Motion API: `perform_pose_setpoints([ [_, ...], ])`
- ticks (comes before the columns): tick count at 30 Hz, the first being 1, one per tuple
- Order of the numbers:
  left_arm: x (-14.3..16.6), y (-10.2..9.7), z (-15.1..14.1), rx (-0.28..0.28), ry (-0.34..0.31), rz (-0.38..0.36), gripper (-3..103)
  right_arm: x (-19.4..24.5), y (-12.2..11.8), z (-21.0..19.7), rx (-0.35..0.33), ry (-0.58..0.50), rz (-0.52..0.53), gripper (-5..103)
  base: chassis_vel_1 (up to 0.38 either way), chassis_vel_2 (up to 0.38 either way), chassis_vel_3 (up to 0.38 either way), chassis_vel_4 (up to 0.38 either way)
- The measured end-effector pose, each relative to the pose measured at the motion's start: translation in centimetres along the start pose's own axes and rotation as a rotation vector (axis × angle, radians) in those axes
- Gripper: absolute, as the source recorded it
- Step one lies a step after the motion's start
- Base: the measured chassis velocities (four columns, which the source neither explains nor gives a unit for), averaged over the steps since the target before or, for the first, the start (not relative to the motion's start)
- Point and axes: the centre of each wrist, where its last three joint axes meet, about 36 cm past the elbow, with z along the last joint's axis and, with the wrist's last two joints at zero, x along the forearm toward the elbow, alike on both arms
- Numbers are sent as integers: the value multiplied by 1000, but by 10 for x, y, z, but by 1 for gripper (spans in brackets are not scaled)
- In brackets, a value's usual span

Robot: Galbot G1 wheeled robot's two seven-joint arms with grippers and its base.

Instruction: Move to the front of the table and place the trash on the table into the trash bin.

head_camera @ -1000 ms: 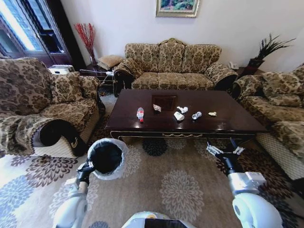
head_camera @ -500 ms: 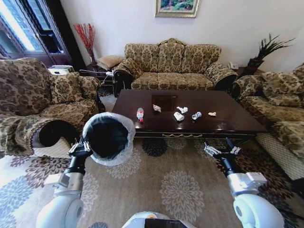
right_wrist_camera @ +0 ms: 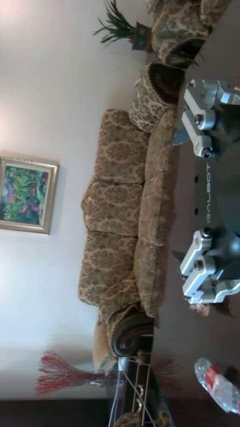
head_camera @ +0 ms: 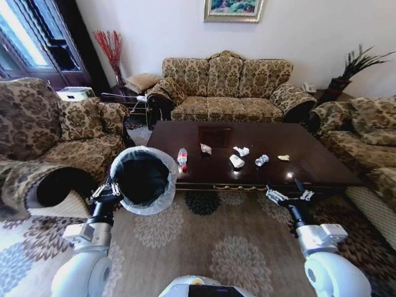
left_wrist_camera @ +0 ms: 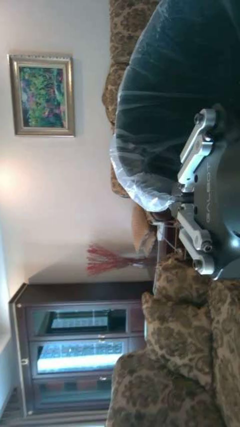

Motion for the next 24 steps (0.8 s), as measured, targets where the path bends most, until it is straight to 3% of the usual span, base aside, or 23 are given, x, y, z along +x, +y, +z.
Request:
perform_pose_setpoints([
  [9, 0, -1, 8, 4, 21, -13, 3, -9, -2, 7, -15, 17, -6, 100, -63, 65, 57, -44],
  [20, -17, -1, 19, -9, 19, 14, 3, -38, 0, 15, -48, 22, -56, 100, 75, 34, 39, 65],
  [24, -23, 5, 29, -20, 26, 4, 3, -75, 10, 34, -77, 55, -124, 100, 48, 86, 72, 62],
])
